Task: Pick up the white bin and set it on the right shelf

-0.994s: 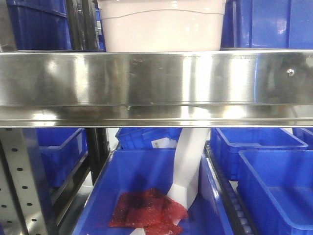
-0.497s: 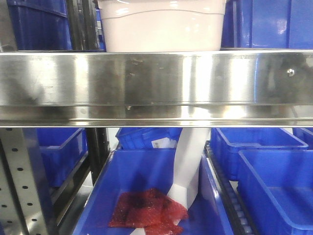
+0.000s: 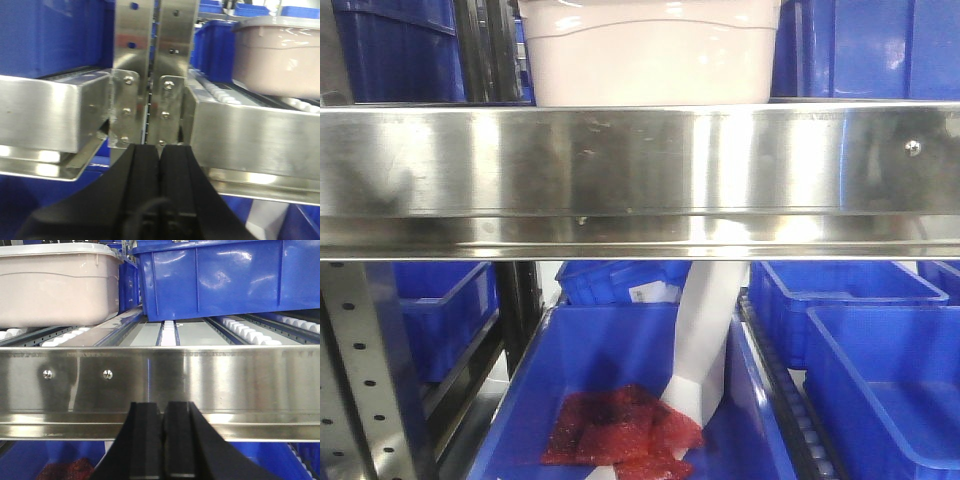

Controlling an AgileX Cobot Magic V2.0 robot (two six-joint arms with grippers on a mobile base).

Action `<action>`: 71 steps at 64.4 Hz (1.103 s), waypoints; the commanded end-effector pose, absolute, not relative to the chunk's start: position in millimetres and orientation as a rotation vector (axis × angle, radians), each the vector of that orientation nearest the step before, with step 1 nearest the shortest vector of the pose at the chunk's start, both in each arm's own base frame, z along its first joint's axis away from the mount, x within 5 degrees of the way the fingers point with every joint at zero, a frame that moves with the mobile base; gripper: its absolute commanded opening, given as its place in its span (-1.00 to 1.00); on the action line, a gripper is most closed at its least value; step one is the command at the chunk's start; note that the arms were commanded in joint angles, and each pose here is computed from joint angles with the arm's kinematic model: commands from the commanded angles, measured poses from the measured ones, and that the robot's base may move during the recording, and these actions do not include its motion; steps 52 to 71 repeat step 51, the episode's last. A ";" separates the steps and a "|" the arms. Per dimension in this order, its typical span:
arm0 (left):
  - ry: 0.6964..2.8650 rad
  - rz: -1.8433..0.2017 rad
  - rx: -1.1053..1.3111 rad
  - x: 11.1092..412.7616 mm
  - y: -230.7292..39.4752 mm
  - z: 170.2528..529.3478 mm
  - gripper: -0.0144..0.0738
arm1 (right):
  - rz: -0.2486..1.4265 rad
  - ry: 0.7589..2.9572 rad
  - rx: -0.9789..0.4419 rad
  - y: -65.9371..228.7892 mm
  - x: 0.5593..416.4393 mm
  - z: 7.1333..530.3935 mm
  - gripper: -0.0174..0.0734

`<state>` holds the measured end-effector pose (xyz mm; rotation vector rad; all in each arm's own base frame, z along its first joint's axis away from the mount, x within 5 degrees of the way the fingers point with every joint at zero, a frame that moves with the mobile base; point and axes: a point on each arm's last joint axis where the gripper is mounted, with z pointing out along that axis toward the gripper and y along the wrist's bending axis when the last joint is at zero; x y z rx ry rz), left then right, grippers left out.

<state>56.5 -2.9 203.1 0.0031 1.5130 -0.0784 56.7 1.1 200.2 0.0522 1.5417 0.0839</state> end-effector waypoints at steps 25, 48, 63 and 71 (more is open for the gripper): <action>1.420 -0.088 0.018 54.8 -3.4 211.3 -0.94 | 0.075 1.434 0.040 0.9 54.6 209.7 -0.55; 1.420 -0.088 0.018 54.8 -3.4 211.3 -0.94 | 0.075 1.434 0.040 0.9 54.6 209.7 -0.55; 1.420 -0.088 0.018 54.8 -3.4 211.3 -0.94 | 0.075 1.434 0.040 0.9 54.6 209.7 -0.55; 1.420 -0.088 0.018 54.8 -3.4 211.3 -0.94 | 0.075 1.434 0.040 0.9 54.6 209.7 -0.55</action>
